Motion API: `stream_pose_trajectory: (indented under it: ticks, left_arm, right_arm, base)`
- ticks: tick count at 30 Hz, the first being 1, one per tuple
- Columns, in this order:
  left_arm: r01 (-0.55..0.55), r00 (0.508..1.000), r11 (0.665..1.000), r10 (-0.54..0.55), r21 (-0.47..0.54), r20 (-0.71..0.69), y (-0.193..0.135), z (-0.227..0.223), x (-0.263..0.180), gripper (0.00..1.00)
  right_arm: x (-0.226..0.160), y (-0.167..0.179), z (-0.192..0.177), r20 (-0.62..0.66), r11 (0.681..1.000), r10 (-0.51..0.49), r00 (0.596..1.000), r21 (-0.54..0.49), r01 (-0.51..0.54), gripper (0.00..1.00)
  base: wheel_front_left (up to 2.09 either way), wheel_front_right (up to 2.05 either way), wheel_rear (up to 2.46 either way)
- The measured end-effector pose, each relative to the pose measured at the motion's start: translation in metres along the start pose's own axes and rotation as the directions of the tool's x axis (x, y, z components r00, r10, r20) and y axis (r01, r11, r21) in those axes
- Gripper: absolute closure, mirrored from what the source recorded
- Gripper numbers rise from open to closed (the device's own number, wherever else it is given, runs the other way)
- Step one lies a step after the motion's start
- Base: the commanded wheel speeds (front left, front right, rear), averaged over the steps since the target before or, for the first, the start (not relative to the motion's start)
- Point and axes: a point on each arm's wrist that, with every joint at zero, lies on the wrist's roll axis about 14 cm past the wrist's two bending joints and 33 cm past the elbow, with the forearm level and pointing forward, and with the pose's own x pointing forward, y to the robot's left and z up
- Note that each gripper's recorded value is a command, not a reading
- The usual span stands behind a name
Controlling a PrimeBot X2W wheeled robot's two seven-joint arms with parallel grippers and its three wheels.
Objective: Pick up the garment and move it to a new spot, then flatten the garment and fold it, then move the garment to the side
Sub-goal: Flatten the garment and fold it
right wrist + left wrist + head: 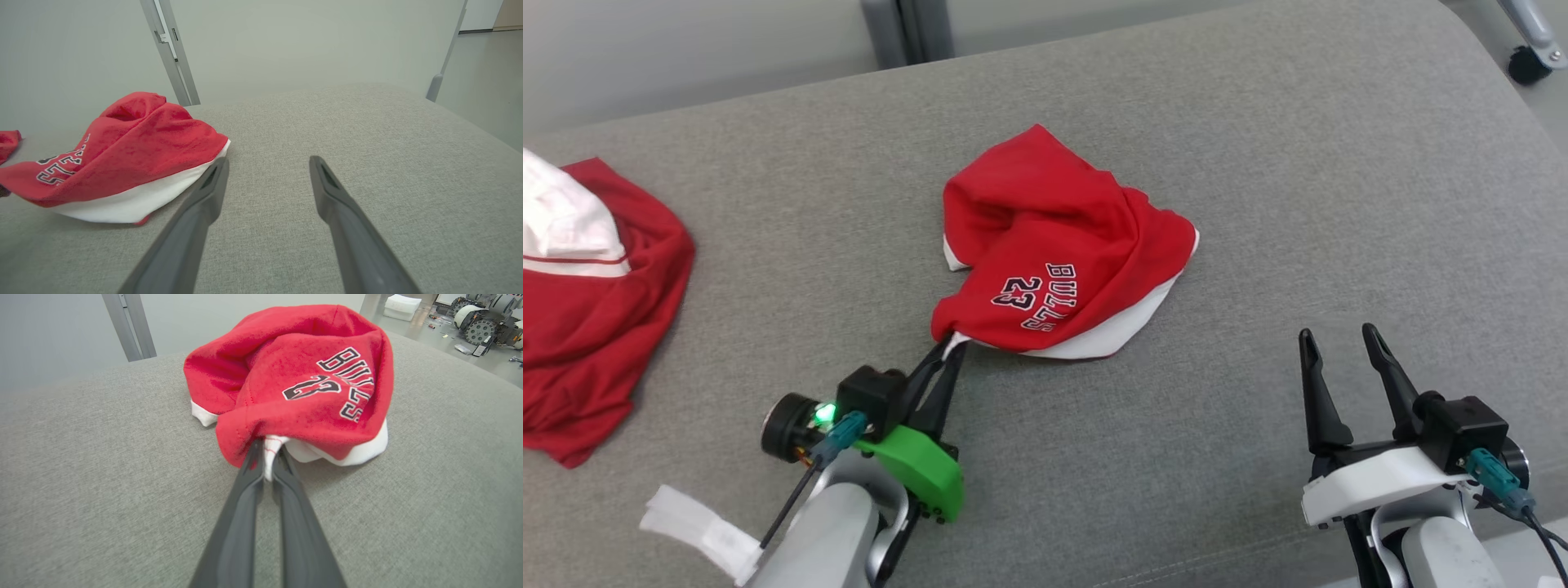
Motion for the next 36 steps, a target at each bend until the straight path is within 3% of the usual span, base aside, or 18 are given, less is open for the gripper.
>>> stream_pose_trajectory:
  ticks: [6, 12, 13, 14, 15, 20, 26, 31, 36]
  left_arm:
    - [-0.167, 0.985, 0.985, 0.165, 0.031, 0.04, 0.047, 0.006, -0.054, 1.0]
    - [-0.335, 0.942, 0.942, 0.335, 0.009, -0.017, 0.078, -0.02, -0.118, 1.0]
    - [-0.349, 0.937, 0.937, 0.349, 0.003, -0.024, 0.079, -0.023, -0.124, 0.92]
    - [-0.364, 0.931, 0.931, 0.364, -0.008, -0.025, 0.08, -0.025, -0.13, 0.13]
    - [-0.375, 0.927, 0.927, 0.375, -0.013, -0.018, 0.081, -0.023, -0.134, 0.0]
    - [-0.405, 0.908, 0.914, 0.407, -0.033, 0.105, 0.082, 0.013, -0.139, 0.0]
    - [-0.492, 0.833, 0.87, 0.481, -0.032, 0.272, 0.099, 0.064, -0.164, 0.0]
    - [-0.584, 0.755, 0.81, 0.567, -0.055, 0.329, 0.121, 0.081, -0.189, 0.0]
    - [-0.61, 0.738, 0.791, 0.591, -0.052, 0.325, 0.127, 0.079, -0.198, 0.0]
  right_arm:
    - [0.004, 0.023, 0.001, 0.006, 0.998, 0.069, 0.998, 0.011, -0.069, 0.0]
    - [0.011, 0.048, 0.002, 0.014, 0.989, 0.147, 0.989, 0.019, -0.147, 0.0]
    - [0.011, 0.051, 0.002, 0.014, 0.987, 0.156, 0.988, 0.021, -0.157, 0.0]
    - [0.011, 0.054, 0.002, 0.013, 0.986, 0.166, 0.986, 0.022, -0.166, 0.0]
    - [0.012, 0.057, 0.001, 0.012, 0.985, 0.173, 0.985, 0.023, -0.173, 0.0]
    - [0.013, 0.067, 0.003, 0.015, 0.978, 0.206, 0.979, 0.023, -0.206, 0.0]
    - [0.011, 0.078, 0.01, 0.036, 0.971, 0.236, 0.971, 0.021, -0.236, 0.0]
    - [0.008, 0.082, 0.01, 0.035, 0.968, 0.247, 0.968, 0.022, -0.248, 0.0]
    - [0.004, 0.08, 0.005, 0.017, 0.969, 0.245, 0.969, 0.024, -0.246, 0.0]
  base:
    - [0.0, 0.0, 0.0]
    - [0.0, 0.0, 0.0]
    - [0.0, 0.0, 0.0]
    - [0.0, 0.0, 0.0]
    - [0.0, 0.0, 0.0]
    - [0.0, 0.0, 0.0]
    - [0.0, 0.0, 0.0]
    - [0.0, 0.0, 0.0]
    - [0.0, 0.0, 0.0]
